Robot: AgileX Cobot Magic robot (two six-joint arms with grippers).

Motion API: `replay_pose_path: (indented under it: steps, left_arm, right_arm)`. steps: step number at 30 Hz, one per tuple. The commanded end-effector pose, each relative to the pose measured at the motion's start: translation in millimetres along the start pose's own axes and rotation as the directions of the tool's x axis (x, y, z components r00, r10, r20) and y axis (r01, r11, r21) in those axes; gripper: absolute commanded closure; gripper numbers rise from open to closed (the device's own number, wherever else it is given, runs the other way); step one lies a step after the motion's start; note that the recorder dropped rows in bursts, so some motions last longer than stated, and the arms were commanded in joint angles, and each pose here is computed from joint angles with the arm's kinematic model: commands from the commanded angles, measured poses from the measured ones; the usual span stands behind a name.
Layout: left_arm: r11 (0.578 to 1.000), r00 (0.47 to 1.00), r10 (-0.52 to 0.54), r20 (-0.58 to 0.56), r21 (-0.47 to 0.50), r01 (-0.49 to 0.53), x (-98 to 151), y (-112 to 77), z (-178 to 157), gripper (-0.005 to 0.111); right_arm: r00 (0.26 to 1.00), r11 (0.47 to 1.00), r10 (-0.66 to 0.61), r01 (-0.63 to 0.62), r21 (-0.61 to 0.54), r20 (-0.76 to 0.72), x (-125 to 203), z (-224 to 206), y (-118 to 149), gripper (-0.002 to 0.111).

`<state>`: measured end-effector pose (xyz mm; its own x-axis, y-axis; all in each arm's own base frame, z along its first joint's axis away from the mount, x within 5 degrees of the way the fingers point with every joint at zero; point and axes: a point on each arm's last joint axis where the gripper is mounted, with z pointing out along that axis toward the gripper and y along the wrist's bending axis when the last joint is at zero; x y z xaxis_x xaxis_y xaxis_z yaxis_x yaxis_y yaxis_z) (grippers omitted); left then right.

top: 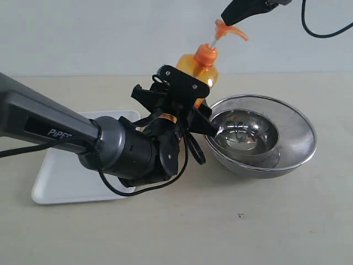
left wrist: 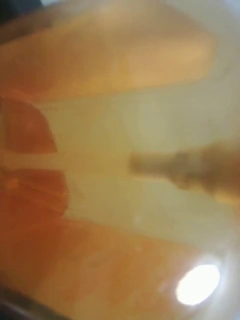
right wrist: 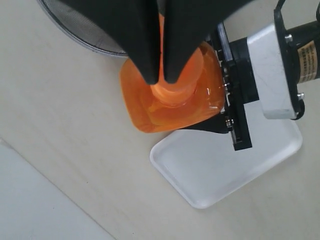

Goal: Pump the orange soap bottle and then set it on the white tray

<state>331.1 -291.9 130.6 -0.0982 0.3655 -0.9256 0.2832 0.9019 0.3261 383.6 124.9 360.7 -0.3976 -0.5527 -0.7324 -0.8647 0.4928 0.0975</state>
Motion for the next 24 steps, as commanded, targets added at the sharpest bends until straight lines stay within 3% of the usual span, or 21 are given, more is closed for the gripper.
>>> replay_pose_path:
  steps: [1, 24]
  left_arm:
    - [0.999, 0.997, -0.03, 0.078, -0.023, 0.032, -14, 3.1, 0, 0.102]
    - [0.999, 0.997, -0.03, 0.078, -0.023, 0.032, -14, 3.1, 0, 0.102]
  right_arm:
    - [0.996, 0.998, -0.043, 0.039, -0.04, -0.084, 3, 14, 11, 0.108]
    - [0.988, 0.999, -0.01, 0.003, -0.045, -0.152, 14, 34, 2, 0.108]
